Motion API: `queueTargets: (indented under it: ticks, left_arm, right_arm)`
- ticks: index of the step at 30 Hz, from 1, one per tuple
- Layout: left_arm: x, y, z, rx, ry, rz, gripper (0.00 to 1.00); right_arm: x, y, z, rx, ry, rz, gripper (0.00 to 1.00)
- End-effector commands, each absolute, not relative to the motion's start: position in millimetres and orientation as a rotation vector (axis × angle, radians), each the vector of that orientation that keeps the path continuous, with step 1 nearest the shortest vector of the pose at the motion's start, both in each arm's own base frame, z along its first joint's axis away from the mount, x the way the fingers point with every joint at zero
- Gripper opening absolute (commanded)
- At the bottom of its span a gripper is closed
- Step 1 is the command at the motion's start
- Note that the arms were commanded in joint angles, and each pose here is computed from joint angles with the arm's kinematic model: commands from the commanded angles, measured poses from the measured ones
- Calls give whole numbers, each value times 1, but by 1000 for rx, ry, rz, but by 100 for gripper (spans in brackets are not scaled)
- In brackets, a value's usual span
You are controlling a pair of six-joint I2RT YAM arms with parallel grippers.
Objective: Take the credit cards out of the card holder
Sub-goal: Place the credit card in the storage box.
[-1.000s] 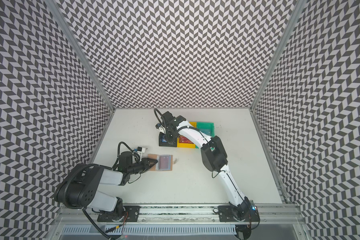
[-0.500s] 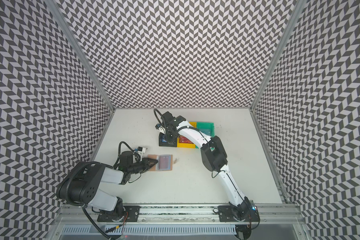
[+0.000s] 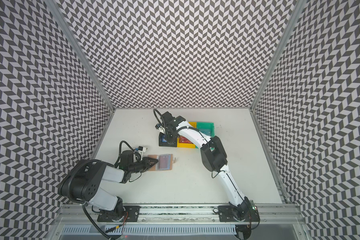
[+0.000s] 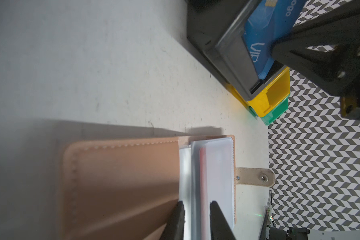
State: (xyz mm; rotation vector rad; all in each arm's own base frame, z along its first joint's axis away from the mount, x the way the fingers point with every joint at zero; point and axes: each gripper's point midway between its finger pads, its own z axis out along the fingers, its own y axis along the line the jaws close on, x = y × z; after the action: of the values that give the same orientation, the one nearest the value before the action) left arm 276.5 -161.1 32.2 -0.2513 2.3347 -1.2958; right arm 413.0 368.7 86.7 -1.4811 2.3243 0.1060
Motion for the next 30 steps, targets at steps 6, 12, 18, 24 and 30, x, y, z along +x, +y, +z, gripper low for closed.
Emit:
queueTargets:
  ticks: [6, 12, 18, 24, 30]
  left_arm:
    - [284, -161, 34, -227, 2318, -1289, 25]
    - [284, -161, 36, -222, 2312, -1290, 25]
    - [281, -161, 37, -215, 2309, -1290, 25]
    - [279, -162, 46, -189, 2286, -1303, 25]
    - [278, -161, 54, -182, 2268, -1292, 25]
  right_arm:
    - [415, 371, 68, -1530, 2302, 62, 17]
    - [421, 370, 73, -1501, 2293, 31, 22]
    - [434, 371, 78, -1445, 2270, -20, 27]
    - [451, 371, 90, -1358, 2233, -83, 29]
    - [445, 377, 103, -1348, 2210, -38, 29]
